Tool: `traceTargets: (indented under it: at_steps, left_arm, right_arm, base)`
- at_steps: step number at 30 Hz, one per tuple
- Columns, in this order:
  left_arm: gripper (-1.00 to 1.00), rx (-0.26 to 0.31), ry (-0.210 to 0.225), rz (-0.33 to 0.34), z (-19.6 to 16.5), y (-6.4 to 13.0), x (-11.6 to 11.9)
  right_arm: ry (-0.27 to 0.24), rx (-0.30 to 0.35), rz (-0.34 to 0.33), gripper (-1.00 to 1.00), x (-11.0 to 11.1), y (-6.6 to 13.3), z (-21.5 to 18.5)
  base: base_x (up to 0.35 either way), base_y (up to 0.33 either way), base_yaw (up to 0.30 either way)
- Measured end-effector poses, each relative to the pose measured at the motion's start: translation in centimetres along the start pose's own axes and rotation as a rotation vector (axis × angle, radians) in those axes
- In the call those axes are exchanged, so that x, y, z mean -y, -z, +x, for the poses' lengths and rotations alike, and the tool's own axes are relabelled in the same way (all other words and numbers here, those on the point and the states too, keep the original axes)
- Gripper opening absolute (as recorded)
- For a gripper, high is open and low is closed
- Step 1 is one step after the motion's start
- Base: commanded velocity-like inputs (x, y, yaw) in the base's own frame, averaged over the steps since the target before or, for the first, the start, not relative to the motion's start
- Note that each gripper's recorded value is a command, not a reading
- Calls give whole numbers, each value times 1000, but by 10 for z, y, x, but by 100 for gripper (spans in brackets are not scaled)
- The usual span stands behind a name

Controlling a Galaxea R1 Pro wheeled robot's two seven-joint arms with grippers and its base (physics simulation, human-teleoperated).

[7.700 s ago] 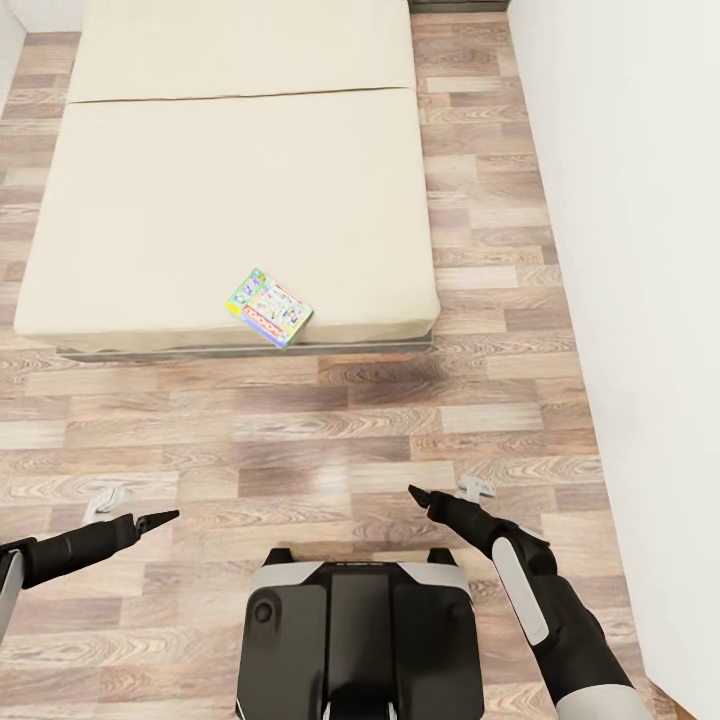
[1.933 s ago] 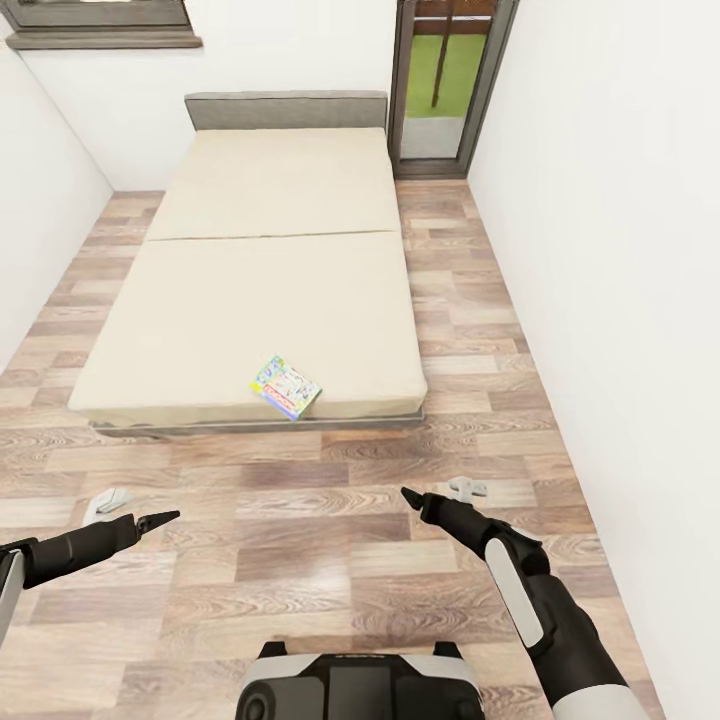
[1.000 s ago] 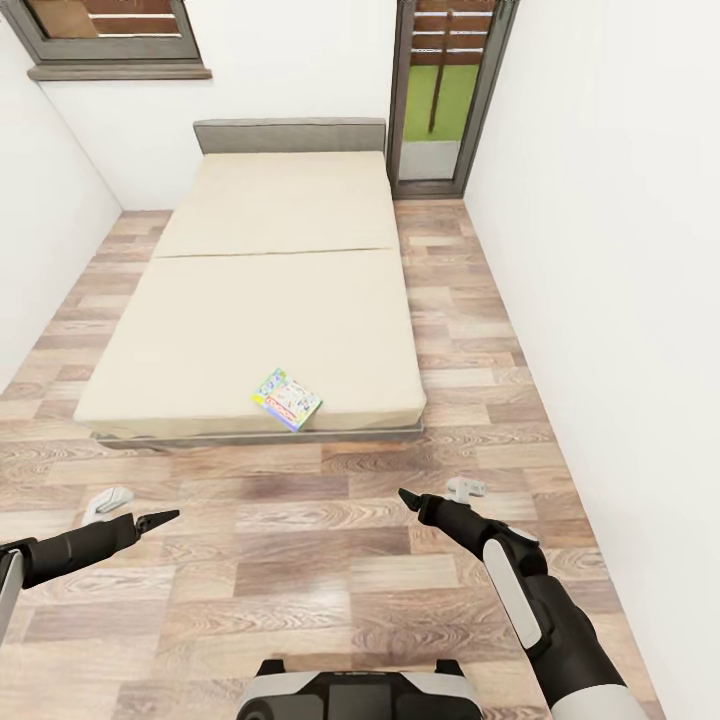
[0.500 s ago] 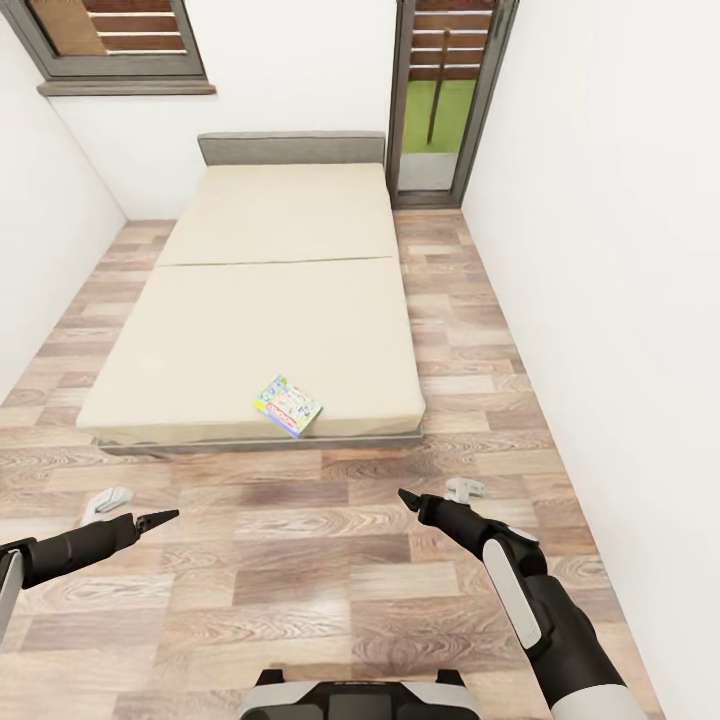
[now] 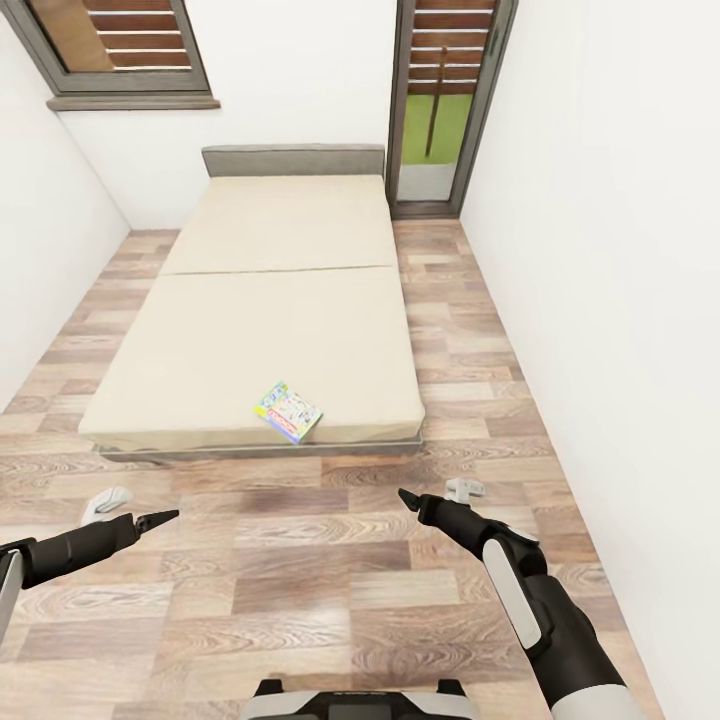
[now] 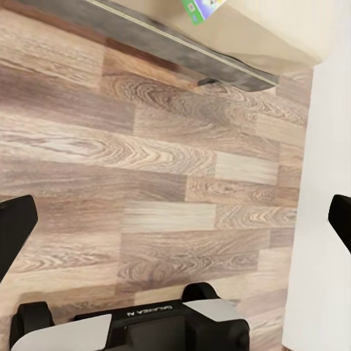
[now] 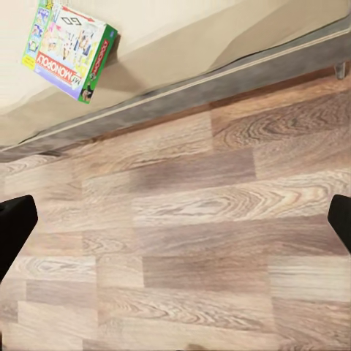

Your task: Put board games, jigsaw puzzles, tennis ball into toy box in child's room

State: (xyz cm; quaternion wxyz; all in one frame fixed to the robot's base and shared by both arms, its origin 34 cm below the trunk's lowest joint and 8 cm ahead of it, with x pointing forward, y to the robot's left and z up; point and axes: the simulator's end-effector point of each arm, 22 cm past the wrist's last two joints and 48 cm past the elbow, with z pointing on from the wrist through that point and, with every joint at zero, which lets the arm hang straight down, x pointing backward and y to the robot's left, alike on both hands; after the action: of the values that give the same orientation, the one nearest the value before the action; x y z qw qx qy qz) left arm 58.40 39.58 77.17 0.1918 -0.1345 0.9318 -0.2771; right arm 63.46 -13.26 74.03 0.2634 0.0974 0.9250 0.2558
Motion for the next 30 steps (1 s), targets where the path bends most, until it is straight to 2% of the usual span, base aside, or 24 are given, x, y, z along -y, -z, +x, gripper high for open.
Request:
traceTargets:
  at_steps: [30]
  left_arm:
    - [100, 40, -24, 16, -16, 13, 15]
  right_arm:
    - [38, 30, -23, 100, -22, 10, -17]
  base:
    - [0, 0, 0]
